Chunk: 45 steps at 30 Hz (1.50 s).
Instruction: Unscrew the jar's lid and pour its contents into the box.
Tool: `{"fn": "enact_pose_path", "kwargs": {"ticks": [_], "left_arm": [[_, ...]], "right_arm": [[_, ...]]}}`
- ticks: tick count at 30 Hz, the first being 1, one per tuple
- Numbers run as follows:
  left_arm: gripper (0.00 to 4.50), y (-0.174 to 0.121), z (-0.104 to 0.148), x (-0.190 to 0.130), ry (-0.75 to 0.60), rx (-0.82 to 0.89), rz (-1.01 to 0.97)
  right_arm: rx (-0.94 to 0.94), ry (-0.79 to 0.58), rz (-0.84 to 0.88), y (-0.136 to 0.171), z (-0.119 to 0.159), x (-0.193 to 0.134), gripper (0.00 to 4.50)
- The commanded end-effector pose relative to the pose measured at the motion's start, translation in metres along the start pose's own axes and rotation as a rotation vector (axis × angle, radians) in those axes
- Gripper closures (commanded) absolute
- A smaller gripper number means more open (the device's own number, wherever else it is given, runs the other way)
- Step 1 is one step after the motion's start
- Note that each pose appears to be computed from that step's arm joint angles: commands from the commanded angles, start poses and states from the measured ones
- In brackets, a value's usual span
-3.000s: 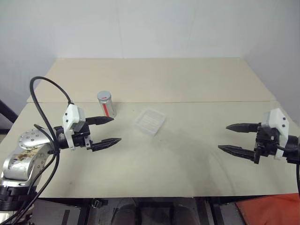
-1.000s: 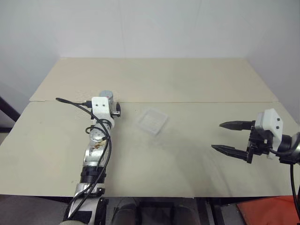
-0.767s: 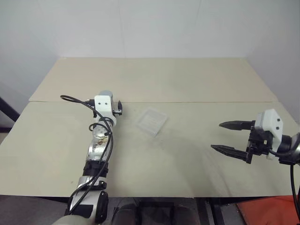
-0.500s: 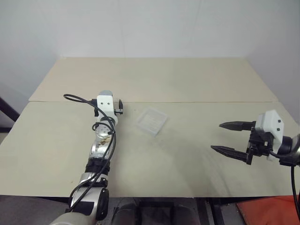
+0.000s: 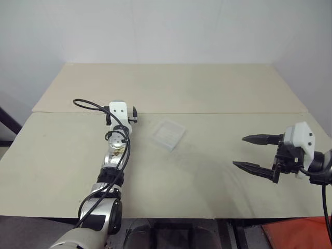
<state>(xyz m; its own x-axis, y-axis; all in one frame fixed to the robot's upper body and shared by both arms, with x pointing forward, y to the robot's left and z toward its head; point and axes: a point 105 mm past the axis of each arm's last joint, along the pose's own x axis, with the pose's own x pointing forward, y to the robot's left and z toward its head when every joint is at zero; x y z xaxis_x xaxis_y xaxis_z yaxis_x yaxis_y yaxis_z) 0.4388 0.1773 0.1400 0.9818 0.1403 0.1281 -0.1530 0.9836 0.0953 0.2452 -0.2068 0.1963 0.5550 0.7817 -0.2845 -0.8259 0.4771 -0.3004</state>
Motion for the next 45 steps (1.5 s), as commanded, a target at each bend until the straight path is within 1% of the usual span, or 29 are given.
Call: {"fn": "enact_pose_path", "kwargs": {"ticks": [1,2,3,4,5,6,9,12,16,20,22,23,25,26,27,29,32,38,41,45], "left_arm": [[0.95,0.002,0.016,0.004,-0.052,-0.036,0.001],[1.22,0.001,0.016,0.004,-0.054,-0.033,-0.002],[1.62,0.001,0.016,0.004,-0.056,-0.032,-0.002],[1.88,0.002,0.016,0.004,-0.056,-0.030,-0.002],[2.26,0.002,0.017,0.005,-0.057,-0.032,-0.002],[2.49,0.002,0.018,0.005,-0.059,-0.031,-0.002],[2.50,0.000,0.025,0.005,-0.082,-0.002,-0.041],[2.50,-0.007,0.039,0.003,-0.119,0.045,-0.161],[2.50,-0.009,0.076,-0.014,-0.119,0.096,-0.546],[2.50,0.006,0.103,-0.030,-0.107,0.140,-0.740],[2.50,0.014,0.115,-0.039,-0.091,0.120,-0.843],[2.50,0.013,0.124,-0.052,-0.114,0.094,-0.972],[2.50,0.006,0.132,-0.079,-0.122,0.033,-1.222],[2.50,0.001,0.134,-0.092,-0.142,0.013,-1.333],[2.50,-0.006,0.133,-0.099,-0.144,-0.005,-1.400],[2.50,-0.016,0.130,-0.103,-0.144,-0.024,-1.464],[2.50,-0.035,0.121,-0.107,-0.139,-0.019,-1.559],[2.50,-0.060,0.111,-0.105,-0.172,-0.005,-1.626],[2.50,-0.071,0.110,-0.103,-0.180,-0.009,-1.655],[2.50,-0.077,0.111,-0.099,-0.182,0.008,-1.669]], "right_arm": [[-0.048,-0.029,-0.024,-0.001,0.013,-0.004,0.00],[-0.048,-0.029,-0.027,-0.002,0.013,-0.004,0.00],[-0.049,-0.031,-0.029,-0.002,0.013,-0.004,0.00],[-0.051,-0.033,-0.032,-0.002,0.014,-0.004,0.00],[-0.052,-0.035,-0.035,-0.003,0.014,-0.004,0.00],[-0.053,-0.038,-0.038,-0.003,0.015,-0.003,0.00],[-0.048,-0.058,-0.037,-0.001,0.017,-0.001,0.00],[-0.044,-0.082,-0.039,-0.001,0.022,0.002,0.00],[-0.050,-0.160,-0.006,-0.002,0.041,0.012,0.00],[-0.036,-0.203,0.019,-0.004,0.053,0.018,0.00],[-0.011,-0.227,0.036,-0.006,0.057,0.022,0.00],[0.005,-0.238,0.060,-0.007,0.060,0.024,0.00],[0.031,-0.264,0.107,-0.007,0.068,0.031,0.00],[0.035,-0.272,0.128,-0.006,0.071,0.034,0.00],[0.032,-0.277,0.147,-0.006,0.075,0.038,0.00],[0.030,-0.284,0.173,-0.007,0.081,0.045,0.00],[0.032,-0.302,0.228,-0.004,0.097,0.062,0.00],[0.049,-0.328,0.235,0.000,0.126,0.096,0.00],[0.057,-0.307,0.169,-0.005,0.132,0.120,0.00],[0.062,-0.301,0.140,-0.005,0.137,0.135,0.00]]}}
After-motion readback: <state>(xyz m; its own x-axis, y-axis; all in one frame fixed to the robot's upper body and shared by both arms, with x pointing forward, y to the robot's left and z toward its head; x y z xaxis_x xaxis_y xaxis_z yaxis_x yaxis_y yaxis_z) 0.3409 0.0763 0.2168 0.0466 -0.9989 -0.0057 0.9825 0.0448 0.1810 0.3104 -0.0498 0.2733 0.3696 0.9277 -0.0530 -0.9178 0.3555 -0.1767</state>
